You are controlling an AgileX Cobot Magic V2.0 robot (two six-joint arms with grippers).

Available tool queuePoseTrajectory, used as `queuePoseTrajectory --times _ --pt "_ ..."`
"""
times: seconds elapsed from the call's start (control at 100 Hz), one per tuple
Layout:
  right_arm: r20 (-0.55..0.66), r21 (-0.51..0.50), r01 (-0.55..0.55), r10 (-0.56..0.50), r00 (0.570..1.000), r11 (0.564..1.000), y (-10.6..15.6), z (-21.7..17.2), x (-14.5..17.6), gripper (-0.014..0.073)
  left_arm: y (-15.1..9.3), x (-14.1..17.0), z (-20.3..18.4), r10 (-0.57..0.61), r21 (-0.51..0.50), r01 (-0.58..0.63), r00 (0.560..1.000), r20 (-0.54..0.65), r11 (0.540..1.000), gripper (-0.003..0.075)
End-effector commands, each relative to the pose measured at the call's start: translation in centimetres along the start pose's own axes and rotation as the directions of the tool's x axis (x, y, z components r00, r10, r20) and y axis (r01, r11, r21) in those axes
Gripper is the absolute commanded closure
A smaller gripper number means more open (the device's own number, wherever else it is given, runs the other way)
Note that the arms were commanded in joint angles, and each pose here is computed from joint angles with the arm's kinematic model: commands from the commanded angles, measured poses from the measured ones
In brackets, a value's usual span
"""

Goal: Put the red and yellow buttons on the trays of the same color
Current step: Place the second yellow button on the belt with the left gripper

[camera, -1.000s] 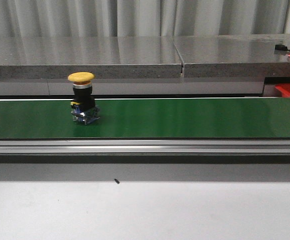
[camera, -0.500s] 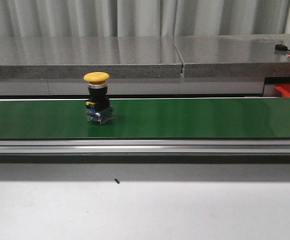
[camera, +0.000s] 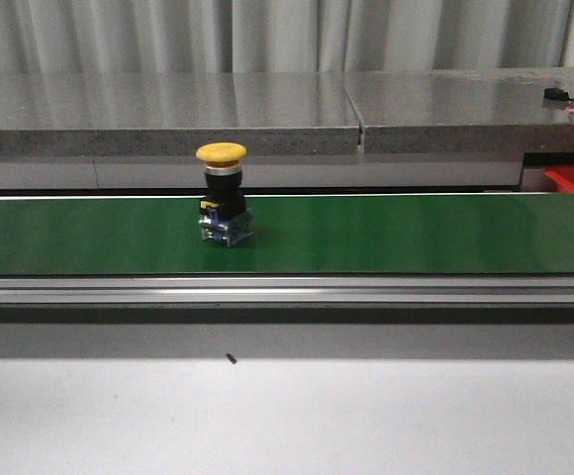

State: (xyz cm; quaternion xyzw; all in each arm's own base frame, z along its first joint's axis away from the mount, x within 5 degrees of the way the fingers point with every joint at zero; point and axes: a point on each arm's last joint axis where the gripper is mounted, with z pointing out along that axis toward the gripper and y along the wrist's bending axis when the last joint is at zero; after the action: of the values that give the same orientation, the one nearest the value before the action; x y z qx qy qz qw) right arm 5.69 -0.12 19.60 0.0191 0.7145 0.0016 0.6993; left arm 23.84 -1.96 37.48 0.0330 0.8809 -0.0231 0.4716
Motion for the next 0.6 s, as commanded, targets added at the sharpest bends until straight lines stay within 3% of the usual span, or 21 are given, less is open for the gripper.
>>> queuePoseTrajectory --times 0.0,0.44,0.59 --pt "0.112 0.009 0.003 -0.004 0.994 1.000 0.0 -0.3 -1.4 0.0663 -0.8 -0.1 -2.6 0.009 0.034 -0.015 0.986 0.165 0.999 0.0083" --pt "0.112 0.009 0.003 -0.004 0.994 1.000 0.0 -0.3 -1.4 0.0663 -0.5 9.3 -9.4 0.006 0.046 -0.023 0.942 0.336 0.999 0.0085" --pt "0.112 0.009 0.003 -0.004 0.994 1.000 0.0 -0.3 -1.4 0.0663 -0.5 11.6 -10.4 -0.020 0.062 -0.003 0.930 0.368 0.998 0.0183"
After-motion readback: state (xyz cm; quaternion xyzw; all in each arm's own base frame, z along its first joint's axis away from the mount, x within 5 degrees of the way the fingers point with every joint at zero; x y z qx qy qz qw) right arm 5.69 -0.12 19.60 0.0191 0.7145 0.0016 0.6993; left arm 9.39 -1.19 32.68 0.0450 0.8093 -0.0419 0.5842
